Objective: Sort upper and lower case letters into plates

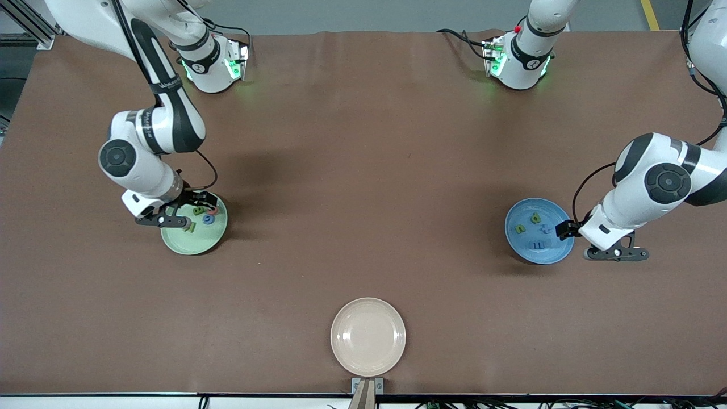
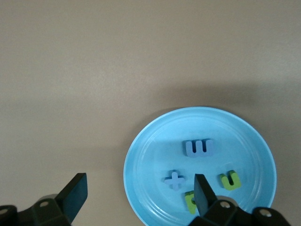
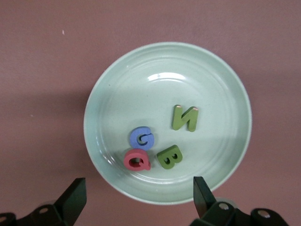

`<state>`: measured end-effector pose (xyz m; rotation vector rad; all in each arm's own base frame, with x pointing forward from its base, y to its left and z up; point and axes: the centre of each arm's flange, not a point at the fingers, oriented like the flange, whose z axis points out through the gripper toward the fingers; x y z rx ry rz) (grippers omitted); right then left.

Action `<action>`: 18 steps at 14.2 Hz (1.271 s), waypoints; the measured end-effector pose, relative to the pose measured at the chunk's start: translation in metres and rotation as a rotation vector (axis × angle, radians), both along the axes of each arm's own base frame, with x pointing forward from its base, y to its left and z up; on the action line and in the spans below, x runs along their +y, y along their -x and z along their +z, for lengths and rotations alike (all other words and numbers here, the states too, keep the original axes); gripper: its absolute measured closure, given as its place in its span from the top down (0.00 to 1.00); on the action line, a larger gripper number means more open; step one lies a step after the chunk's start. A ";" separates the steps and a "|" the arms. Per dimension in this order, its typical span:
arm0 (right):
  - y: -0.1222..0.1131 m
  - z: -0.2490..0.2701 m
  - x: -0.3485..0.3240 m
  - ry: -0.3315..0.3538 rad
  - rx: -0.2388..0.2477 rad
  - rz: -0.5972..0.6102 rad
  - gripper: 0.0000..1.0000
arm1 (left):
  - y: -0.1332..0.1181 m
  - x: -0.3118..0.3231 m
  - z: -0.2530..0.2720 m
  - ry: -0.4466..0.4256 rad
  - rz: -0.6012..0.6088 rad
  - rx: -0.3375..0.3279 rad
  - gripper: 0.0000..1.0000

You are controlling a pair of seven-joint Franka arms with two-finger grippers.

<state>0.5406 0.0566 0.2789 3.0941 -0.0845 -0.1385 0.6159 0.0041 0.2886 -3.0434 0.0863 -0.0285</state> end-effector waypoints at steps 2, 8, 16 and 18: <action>-0.017 0.040 -0.007 -0.002 0.023 0.022 1.00 | 0.002 -0.005 -0.004 0.003 -0.008 0.008 1.00; -0.051 0.163 -0.057 -0.015 0.072 0.040 1.00 | 0.003 -0.005 -0.007 0.009 -0.006 0.014 1.00; -0.058 0.242 -0.088 0.021 0.056 0.012 1.00 | 0.004 0.001 -0.020 0.012 0.007 0.041 1.00; -0.058 0.242 -0.100 0.016 0.058 0.022 1.00 | 0.005 -0.003 -0.031 0.031 0.015 0.086 1.00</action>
